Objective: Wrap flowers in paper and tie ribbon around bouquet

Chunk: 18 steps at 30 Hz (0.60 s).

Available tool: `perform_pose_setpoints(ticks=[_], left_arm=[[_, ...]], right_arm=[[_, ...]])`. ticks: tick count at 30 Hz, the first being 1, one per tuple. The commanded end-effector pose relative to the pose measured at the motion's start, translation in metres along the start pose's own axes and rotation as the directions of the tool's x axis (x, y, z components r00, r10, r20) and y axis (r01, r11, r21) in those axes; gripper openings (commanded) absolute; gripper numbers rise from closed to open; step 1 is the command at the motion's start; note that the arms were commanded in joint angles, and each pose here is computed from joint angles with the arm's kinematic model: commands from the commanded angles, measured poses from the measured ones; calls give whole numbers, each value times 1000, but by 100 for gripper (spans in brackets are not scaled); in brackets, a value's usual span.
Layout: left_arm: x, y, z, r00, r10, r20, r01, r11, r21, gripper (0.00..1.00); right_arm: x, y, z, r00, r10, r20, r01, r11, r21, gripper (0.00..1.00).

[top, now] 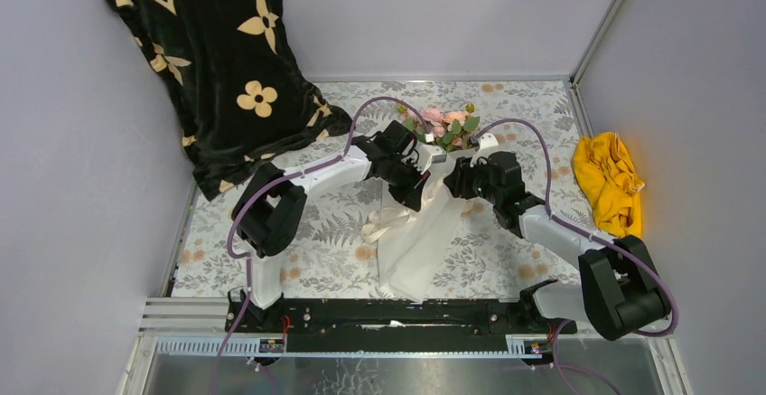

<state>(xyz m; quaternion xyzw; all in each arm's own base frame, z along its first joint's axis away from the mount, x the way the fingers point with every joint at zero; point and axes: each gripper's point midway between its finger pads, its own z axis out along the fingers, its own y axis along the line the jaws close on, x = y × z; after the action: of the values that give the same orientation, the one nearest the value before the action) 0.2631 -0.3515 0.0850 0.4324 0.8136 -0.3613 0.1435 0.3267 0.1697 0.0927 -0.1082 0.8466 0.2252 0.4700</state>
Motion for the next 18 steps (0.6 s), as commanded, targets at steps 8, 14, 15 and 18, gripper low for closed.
perform_pose_setpoints(ticks=[8,14,15,18], left_arm=[[-2,7,-13,996,87,-35,-89,993,-77,0],[-1,6,-17,993,103,-49,-107,991,-81,0],[-1,5,-19,993,109,-51,-113,991,-78,0],[-3,-1,-23,992,118,-51,-121,991,-60,0]], right_arm=[[-52,59,-20,993,-65,-94,39,964,-264,50],[-51,69,-6,964,-55,-259,-31,947,-319,55],[-50,63,2,964,-37,-264,-40,959,-281,51],[-48,50,21,960,-4,-280,-60,974,-219,35]])
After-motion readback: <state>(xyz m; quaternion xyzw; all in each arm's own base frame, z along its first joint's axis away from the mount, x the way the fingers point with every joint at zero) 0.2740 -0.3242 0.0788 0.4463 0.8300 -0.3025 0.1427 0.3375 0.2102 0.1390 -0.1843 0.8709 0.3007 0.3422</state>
